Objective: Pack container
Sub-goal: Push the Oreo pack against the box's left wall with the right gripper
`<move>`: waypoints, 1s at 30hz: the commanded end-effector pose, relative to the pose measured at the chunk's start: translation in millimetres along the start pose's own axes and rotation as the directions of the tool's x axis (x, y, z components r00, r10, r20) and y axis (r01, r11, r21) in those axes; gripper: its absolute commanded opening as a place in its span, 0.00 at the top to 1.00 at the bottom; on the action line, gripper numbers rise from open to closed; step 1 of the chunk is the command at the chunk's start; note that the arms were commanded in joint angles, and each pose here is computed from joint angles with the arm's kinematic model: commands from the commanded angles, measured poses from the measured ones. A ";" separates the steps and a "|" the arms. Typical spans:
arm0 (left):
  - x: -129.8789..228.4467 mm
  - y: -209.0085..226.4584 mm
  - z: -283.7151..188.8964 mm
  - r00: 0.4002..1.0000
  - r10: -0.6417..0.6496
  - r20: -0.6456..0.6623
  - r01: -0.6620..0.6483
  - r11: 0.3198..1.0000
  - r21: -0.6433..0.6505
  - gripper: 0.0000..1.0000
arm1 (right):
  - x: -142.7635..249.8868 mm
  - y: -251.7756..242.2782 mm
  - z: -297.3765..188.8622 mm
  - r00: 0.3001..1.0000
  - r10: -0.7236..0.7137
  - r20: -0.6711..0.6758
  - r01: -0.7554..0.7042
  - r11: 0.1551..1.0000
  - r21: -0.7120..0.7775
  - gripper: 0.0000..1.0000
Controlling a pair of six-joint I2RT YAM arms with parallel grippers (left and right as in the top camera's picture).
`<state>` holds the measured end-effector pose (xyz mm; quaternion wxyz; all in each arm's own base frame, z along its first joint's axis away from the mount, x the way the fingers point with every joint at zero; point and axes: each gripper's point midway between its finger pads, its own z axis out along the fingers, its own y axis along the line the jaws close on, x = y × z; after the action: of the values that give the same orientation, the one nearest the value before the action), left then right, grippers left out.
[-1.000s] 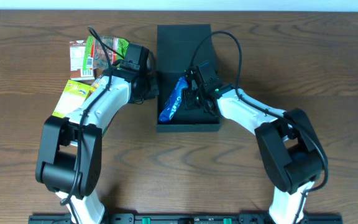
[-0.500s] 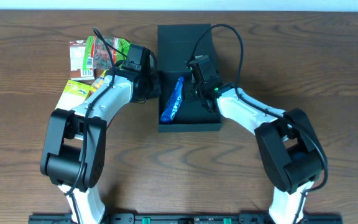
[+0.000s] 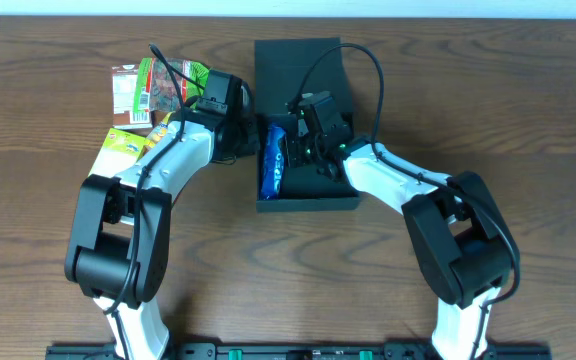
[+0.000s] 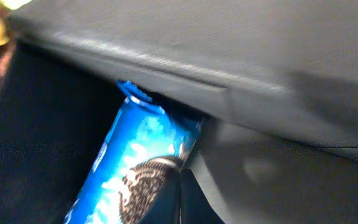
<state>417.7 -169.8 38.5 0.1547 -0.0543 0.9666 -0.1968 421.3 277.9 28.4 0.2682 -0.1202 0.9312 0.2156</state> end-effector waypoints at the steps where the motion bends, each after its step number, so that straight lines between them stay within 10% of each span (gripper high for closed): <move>1: 5.7 0.0 5.3 1.000 0.009 -0.024 -0.009 1.000 0.017 0.94 | 4.0 24.4 3.5 0.999 -0.033 -0.023 0.031 0.995 -0.092 0.99; 26: -41.2 13.5 -30.7 0.988 0.077 0.133 -0.067 0.995 -0.077 0.94 | -20.8 16.2 -35.8 0.999 -0.049 0.006 0.049 0.994 -0.099 0.98; 27: -50.0 17.7 -37.7 0.983 0.080 0.165 -0.063 0.992 -0.107 0.94 | -26.6 14.8 -42.1 0.999 -0.047 0.023 0.049 0.994 -0.094 0.93; 28: -60.7 24.1 -46.1 0.975 0.091 0.203 -0.061 0.987 -0.151 0.94 | -33.0 14.2 -50.5 0.998 -0.052 0.042 0.056 0.994 -0.090 0.62; 30: -72.4 30.8 -54.5 0.964 0.117 0.239 -0.068 0.977 -0.204 0.77 | -41.5 14.5 -61.5 0.996 -0.051 0.068 0.057 0.994 -0.089 0.30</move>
<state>444.9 -131.7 55.6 0.2123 -0.0502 0.9665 -0.1354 411.5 267.8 61.1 0.2529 -0.1411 0.9248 0.2466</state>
